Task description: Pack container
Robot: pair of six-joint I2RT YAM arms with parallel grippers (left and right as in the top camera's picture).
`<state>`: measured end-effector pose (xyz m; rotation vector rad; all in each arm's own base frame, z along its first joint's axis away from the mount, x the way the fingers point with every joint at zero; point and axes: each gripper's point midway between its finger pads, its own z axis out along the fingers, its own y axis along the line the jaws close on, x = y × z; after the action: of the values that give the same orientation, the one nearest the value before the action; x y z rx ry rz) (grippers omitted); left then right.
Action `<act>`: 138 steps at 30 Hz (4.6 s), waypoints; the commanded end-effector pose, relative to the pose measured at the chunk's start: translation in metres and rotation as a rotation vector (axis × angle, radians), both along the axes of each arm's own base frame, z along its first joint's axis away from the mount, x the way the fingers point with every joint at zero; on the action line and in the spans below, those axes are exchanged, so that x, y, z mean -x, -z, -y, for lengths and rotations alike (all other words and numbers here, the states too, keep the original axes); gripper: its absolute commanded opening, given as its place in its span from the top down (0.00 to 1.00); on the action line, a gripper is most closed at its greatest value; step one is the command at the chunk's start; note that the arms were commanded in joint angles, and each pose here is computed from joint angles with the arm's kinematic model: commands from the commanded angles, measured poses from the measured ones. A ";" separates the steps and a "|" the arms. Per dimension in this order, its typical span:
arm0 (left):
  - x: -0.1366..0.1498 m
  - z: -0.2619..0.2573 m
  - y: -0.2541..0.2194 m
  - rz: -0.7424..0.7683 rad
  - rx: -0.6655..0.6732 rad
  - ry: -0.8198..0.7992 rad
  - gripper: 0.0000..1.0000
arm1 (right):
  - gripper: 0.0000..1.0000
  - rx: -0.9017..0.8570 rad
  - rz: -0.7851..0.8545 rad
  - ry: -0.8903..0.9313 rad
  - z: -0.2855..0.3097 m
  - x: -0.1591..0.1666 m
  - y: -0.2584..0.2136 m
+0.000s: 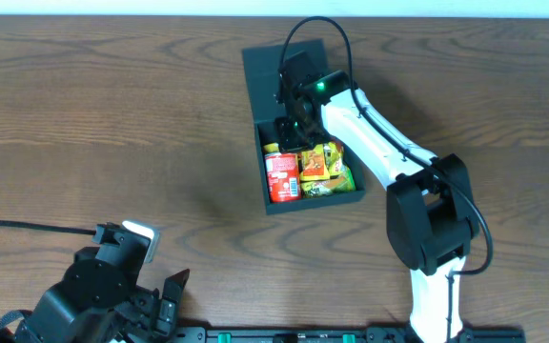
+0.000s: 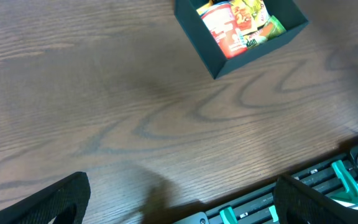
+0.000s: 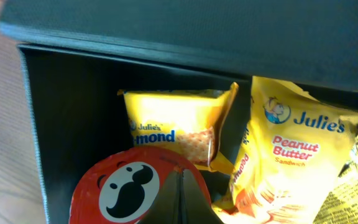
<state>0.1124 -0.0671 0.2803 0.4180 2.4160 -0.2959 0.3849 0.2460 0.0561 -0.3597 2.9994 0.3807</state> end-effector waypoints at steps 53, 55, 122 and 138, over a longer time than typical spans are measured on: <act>-0.014 -0.002 0.007 -0.008 -0.095 -0.020 0.04 | 0.98 -0.191 0.315 0.069 -0.015 -0.038 -0.112; -0.018 0.001 0.011 -0.024 -0.126 -0.015 0.05 | 0.98 -0.141 0.302 0.087 0.000 -0.027 -0.119; -0.276 0.119 0.247 -0.418 0.147 -0.324 0.94 | 0.98 -0.262 -0.062 0.060 0.107 0.042 -0.022; -0.291 0.120 0.240 -0.329 0.129 -0.241 0.94 | 0.99 -0.229 -0.069 0.061 0.106 0.045 -0.020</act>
<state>0.4080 -0.1859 0.0470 -0.0265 2.6941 -0.4282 0.3430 0.1314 0.0733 -0.2121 2.9867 0.7262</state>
